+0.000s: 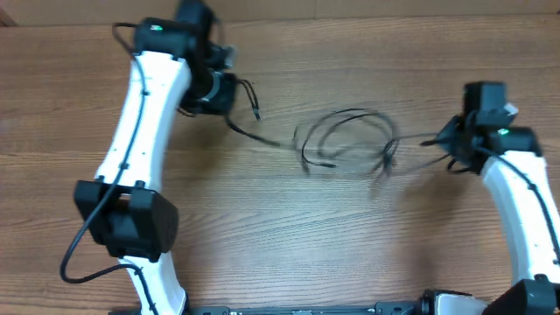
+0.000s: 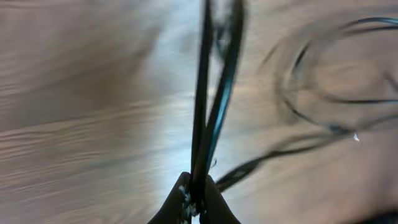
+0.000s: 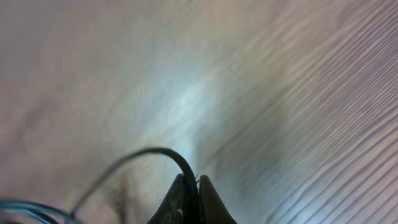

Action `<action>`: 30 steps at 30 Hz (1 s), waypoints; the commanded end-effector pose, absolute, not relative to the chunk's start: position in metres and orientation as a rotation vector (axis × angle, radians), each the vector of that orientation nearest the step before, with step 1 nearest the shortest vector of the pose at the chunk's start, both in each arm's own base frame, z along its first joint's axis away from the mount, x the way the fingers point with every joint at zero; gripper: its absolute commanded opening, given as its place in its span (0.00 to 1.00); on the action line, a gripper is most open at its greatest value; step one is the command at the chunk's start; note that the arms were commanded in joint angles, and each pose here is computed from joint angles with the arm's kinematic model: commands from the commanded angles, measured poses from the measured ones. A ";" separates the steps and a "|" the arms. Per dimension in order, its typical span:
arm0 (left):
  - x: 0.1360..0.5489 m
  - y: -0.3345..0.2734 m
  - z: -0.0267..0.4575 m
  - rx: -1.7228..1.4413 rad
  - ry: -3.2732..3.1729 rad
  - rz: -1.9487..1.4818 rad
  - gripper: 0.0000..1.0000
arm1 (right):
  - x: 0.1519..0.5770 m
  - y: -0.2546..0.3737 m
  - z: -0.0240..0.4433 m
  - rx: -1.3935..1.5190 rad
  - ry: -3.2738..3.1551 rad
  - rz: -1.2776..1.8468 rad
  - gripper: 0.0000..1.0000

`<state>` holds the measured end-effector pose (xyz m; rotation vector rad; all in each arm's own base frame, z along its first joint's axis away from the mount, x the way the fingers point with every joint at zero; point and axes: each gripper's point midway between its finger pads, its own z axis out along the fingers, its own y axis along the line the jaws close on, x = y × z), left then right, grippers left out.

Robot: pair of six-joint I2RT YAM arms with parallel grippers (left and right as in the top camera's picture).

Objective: Untangle cables

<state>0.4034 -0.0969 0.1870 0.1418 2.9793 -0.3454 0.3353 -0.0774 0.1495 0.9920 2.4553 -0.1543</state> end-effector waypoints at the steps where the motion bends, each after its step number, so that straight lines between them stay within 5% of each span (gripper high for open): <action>1: 0.412 -0.059 0.226 -0.021 2.855 -0.244 0.04 | 0.343 -0.103 0.200 1.000 2.308 -0.231 0.04; 6: 0.419 -0.037 0.254 -0.184 2.736 -0.300 0.04 | 0.355 -0.101 0.236 0.950 2.261 -0.174 0.04; 16: 0.402 -0.059 0.259 -0.155 2.772 -0.413 0.06 | 0.366 0.016 0.250 0.387 2.443 0.586 0.04; 19: 0.398 -0.059 0.258 -0.157 2.789 -0.415 0.53 | 0.356 0.045 0.257 0.226 2.450 0.775 0.04; 20: 0.397 -0.059 0.257 -0.158 2.793 -0.415 0.61 | 0.353 0.050 0.258 0.195 2.449 0.815 0.04; 25: 0.395 -0.071 0.259 -0.117 2.794 -0.488 0.64 | 0.347 0.053 0.256 0.173 2.467 0.831 0.24; 30: 0.389 -0.113 0.264 0.098 2.773 -0.581 0.63 | 0.351 0.023 0.241 0.269 2.518 0.590 0.26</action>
